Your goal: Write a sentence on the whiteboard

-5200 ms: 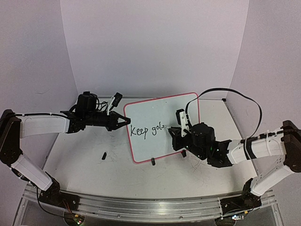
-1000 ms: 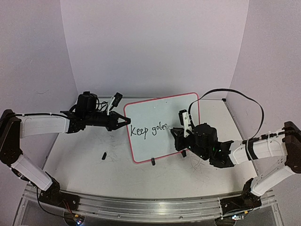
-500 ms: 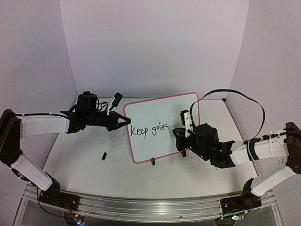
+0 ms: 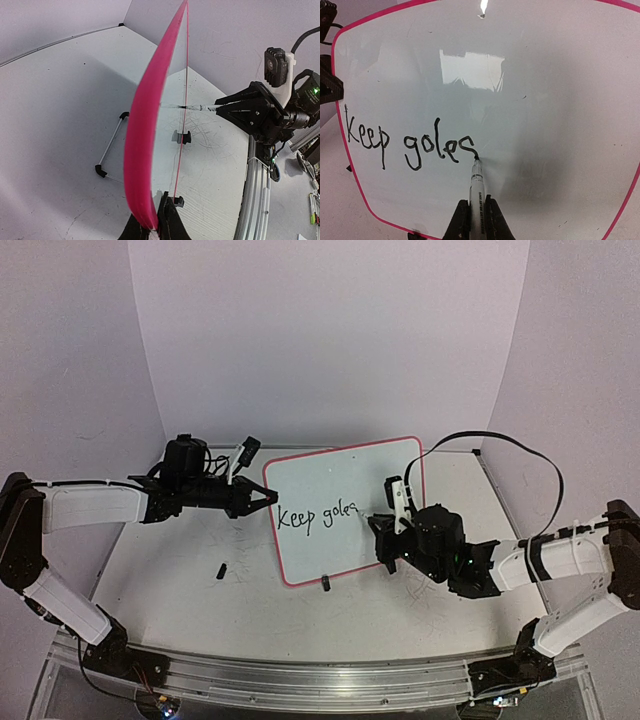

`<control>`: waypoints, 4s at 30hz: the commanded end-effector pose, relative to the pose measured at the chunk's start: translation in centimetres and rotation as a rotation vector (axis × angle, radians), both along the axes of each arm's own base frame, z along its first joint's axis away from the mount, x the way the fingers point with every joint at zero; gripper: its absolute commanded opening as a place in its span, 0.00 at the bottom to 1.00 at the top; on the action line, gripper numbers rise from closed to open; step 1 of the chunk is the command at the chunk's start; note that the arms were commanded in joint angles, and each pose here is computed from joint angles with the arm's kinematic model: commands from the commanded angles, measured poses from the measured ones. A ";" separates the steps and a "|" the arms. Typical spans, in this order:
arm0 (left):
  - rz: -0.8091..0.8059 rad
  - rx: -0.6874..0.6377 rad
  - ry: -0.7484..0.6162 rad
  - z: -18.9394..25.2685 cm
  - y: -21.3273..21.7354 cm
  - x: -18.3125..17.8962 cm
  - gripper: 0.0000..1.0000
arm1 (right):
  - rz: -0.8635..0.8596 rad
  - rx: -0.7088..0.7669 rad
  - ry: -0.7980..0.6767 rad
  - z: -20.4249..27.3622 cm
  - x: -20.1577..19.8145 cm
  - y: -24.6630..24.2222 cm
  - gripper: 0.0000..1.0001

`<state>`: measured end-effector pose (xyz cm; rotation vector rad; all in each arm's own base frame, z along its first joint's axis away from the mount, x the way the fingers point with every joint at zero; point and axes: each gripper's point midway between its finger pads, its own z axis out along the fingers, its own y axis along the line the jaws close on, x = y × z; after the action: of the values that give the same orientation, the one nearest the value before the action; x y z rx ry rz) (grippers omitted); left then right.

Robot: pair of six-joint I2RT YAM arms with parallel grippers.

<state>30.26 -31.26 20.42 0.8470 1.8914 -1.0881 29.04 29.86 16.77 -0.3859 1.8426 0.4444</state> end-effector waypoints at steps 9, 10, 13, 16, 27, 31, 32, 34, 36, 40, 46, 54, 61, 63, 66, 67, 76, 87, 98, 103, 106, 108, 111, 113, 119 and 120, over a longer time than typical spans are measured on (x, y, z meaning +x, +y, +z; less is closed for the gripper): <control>0.107 0.063 -0.134 1.1 1.4 2.6 0.00 | 0.016 0.013 -0.002 0.1 0.0 0.7 0.00; 0.106 0.062 -0.134 1.1 1.4 2.5 0.00 | 0.017 0.014 -0.003 0.2 0.1 0.8 0.00; 0.106 0.062 -0.133 1.1 1.4 2.6 0.00 | 0.018 0.019 -0.007 0.4 0.3 1.1 0.00; 0.105 0.061 -0.134 1.1 1.3 2.5 0.00 | 0.018 0.022 -0.012 0.6 0.4 1.3 0.00; 0.115 0.073 -0.130 0.6 1.5 2.7 0.00 | 0.073 0.109 -0.070 4.3 -1.1 0.6 0.00; 0.118 0.077 -0.132 0.5 1.6 2.6 0.00 | 0.039 0.156 -0.129 6.5 -2.7 -3.0 0.00; 0.121 0.079 -0.133 0.5 1.6 2.6 0.00 | 0.020 0.144 -0.133 6.2 -2.5 -3.7 0.00; 0.125 0.083 -0.135 0.4 1.7 2.7 0.00 | 0.001 0.123 -0.136 5.7 -2.2 -4.5 0.00; 0.125 0.081 -0.137 0.5 1.7 2.8 0.00 | 0.013 0.108 -0.143 5.8 -1.9 -3.9 0.00; 0.126 0.080 -0.140 0.8 1.6 2.9 0.00 | 0.038 0.083 -0.165 6.4 -1.3 -2.6 0.00; 0.130 0.084 -0.133 0.6 1.6 3.0 0.00 | 0.061 0.063 -0.163 5.7 -1.4 -2.1 0.00; 0.144 0.098 -0.134 0.3 1.7 3.4 0.00 | 0.060 0.043 -0.134 4.5 -1.4 -2.1 0.00; 0.140 0.096 -0.130 0.3 1.7 3.3 0.00 | 0.072 0.030 -0.114 3.9 -1.2 -1.5 0.00; 0.140 0.096 -0.130 0.3 1.7 3.3 0.00 | 0.077 0.029 -0.115 4.0 -1.2 -1.4 0.00; 0.140 0.095 -0.131 0.3 1.7 3.3 0.00 | 0.091 0.027 -0.111 3.8 -1.3 -1.1 0.00; 0.141 0.096 -0.130 0.3 1.7 3.3 0.00 | 0.093 0.026 -0.109 3.7 -1.3 -1.1 0.00; 0.142 0.096 -0.130 0.3 1.7 3.3 0.00 | 0.106 0.013 -0.106 3.3 -1.4 -1.0 0.00; 0.143 0.098 -0.130 0.2 1.8 3.3 0.00 | 0.027 -0.006 -0.119 3.3 -0.5 -2.0 0.00; 0.141 0.107 -0.123 -0.4 1.8 3.3 0.00 | -0.006 0.011 -0.139 3.9 0.6 -1.3 0.00; 0.142 0.108 -0.130 -0.2 1.8 3.3 0.00 | -0.045 0.025 -0.167 5.0 1.2 -1.5 0.00; 0.140 0.106 -0.131 -0.1 1.8 3.3 0.00 | -0.039 0.024 -0.166 5.0 1.5 -1.0 0.00; 0.137 0.105 -0.131 -0.1 1.7 3.2 0.00 | -0.032 0.030 -0.168 5.1 1.6 -0.6 0.00; 0.137 0.104 -0.131 -0.1 1.8 3.2 0.00 | -0.039 0.029 -0.170 5.1 2.0 -0.4 0.00; 0.136 0.102 -0.133 0.0 1.7 3.2 0.00 | -0.056 0.027 -0.166 5.0 2.2 -0.6 0.00; 0.136 0.103 -0.134 0.0 1.8 3.1 0.00 | -0.070 0.007 -0.123 3.4 2.0 -1.2 0.00; 0.135 0.102 -0.135 0.1 1.8 3.1 0.00 | -0.080 0.003 -0.119 3.2 2.0 -1.4 0.00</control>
<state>30.33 -31.23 20.41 0.8495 1.8887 -1.0775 30.49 29.05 19.23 -0.3854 1.7431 0.3778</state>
